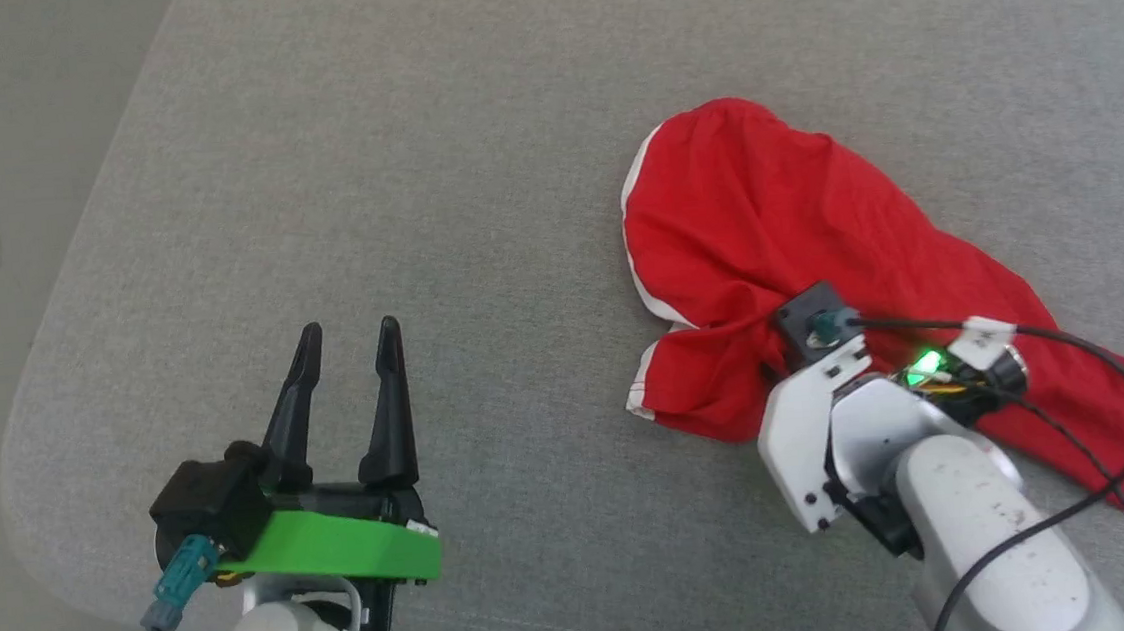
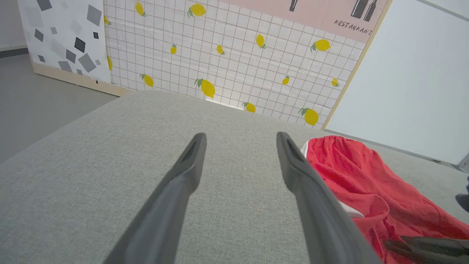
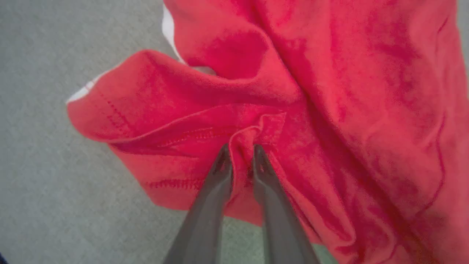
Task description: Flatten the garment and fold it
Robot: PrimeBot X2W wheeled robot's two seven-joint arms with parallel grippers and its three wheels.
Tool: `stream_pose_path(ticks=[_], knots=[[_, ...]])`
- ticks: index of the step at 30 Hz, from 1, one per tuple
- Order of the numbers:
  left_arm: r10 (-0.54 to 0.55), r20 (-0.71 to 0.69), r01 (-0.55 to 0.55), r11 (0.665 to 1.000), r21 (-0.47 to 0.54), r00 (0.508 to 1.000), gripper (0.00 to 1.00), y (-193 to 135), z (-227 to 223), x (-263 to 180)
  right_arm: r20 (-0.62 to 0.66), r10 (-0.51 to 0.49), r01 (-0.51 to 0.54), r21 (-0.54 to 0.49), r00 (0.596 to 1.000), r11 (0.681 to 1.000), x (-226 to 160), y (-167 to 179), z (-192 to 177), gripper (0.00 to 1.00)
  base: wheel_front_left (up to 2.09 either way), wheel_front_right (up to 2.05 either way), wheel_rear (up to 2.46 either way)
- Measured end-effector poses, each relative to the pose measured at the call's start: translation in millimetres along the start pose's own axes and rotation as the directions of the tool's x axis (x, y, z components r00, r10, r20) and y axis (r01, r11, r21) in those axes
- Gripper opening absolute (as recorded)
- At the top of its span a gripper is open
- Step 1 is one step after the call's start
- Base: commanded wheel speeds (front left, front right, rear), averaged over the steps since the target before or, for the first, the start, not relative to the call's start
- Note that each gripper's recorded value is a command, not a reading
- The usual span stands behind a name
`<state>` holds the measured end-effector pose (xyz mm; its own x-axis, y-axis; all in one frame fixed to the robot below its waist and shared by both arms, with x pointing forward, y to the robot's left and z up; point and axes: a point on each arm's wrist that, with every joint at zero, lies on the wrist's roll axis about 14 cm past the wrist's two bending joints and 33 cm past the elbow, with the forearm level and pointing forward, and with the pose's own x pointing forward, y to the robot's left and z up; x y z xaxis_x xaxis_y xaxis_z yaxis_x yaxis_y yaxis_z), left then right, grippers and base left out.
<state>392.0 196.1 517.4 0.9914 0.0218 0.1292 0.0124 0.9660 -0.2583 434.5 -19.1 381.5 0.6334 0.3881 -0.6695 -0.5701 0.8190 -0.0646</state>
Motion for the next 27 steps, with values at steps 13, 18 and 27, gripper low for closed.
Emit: stream_pose_path(ticks=[13, 18, 27], knots=[[-0.018, 0.042, 0.018, 1.0, 0.002, 0.999, 1.0, -7, 16, -7, 0.079, -0.353, 0.313, 0.313, 0.932, 0.897, -90, -104, -40, 0.0, 0.0, 0.0, 0.0], [-0.059, 0.049, 0.059, 0.998, 0.01, 0.997, 1.0, -20, 17, -5, 0.021, -0.58, 0.528, 0.389, 0.814, 0.755, -147, -171, -75, 0.0, 0.0, 0.0, 0.0], [-0.106, 0.048, 0.106, 0.994, 0.007, 0.993, 1.0, -36, 17, -7, 0.121, -0.664, 0.537, 0.492, 0.738, 0.686, -164, -193, -74, 1.0, 0.0, 0.0, 0.0]])
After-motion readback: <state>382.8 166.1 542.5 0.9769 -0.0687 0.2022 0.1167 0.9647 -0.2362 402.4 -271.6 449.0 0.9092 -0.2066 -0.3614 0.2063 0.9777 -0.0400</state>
